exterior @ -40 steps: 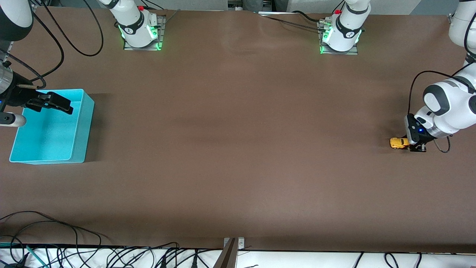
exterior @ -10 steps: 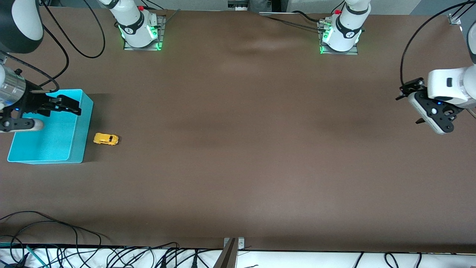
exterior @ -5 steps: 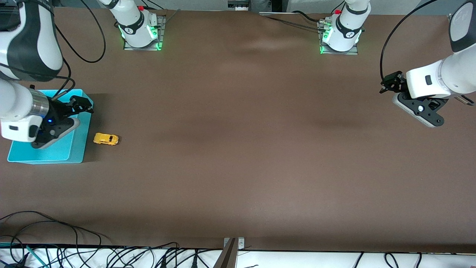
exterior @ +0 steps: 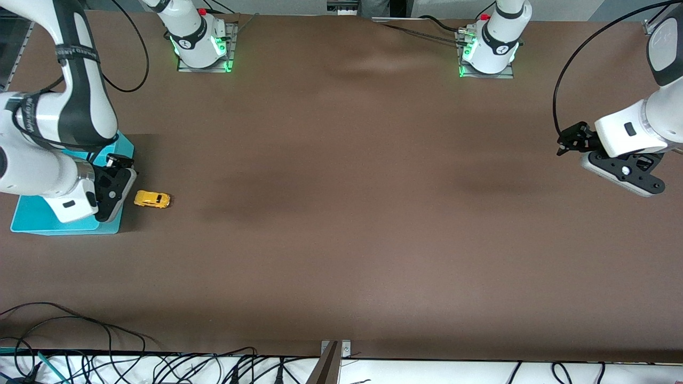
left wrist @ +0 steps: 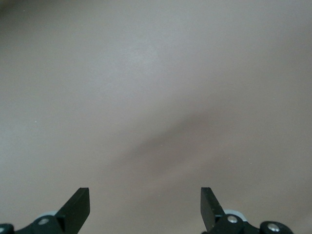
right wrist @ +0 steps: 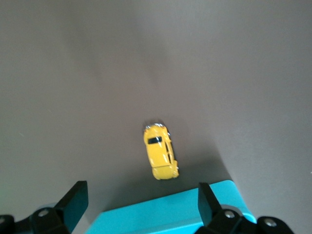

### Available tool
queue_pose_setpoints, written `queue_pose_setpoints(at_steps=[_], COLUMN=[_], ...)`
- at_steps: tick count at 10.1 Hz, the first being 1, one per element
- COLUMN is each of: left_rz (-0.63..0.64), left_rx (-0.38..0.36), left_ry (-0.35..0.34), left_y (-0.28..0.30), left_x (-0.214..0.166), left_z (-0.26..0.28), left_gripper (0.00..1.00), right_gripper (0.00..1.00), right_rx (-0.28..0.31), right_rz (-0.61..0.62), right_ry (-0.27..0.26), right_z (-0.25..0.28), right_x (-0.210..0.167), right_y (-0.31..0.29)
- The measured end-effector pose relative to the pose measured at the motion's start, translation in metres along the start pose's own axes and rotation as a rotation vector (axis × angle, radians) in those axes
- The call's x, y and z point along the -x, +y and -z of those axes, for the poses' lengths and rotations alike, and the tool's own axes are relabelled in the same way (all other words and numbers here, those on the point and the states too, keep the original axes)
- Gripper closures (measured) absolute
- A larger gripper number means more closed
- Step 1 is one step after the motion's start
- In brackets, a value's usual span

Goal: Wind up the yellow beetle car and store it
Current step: 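Lower the open right gripper onto the car beside the bin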

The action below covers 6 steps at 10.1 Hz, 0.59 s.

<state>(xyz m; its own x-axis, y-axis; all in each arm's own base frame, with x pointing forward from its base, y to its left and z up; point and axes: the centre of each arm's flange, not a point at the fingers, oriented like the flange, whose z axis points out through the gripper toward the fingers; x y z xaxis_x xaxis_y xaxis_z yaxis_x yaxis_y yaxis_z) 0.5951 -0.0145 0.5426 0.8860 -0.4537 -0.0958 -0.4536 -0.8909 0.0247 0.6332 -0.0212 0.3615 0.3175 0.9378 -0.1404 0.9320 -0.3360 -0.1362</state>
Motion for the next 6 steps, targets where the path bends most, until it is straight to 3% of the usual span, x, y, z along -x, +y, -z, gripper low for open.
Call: queue_pose_setpoints(at_steps=[2, 6], left_rz=[0.081, 0.315], left_rx=[0.025, 0.017], left_ry=[0.027, 0.047], left_y=[-0.002, 0.016], left_x=[0.000, 0.020], left_z=[0.002, 0.019], left_gripper=[0.00, 0.00], right_gripper=[0.00, 0.00], right_rx=[0.027, 0.103], right_rz=[0.050, 0.154], right_ry=[-0.033, -0.016], right_z=[-0.040, -0.111], right_x=[0.006, 0.014], right_y=[0.001, -0.003])
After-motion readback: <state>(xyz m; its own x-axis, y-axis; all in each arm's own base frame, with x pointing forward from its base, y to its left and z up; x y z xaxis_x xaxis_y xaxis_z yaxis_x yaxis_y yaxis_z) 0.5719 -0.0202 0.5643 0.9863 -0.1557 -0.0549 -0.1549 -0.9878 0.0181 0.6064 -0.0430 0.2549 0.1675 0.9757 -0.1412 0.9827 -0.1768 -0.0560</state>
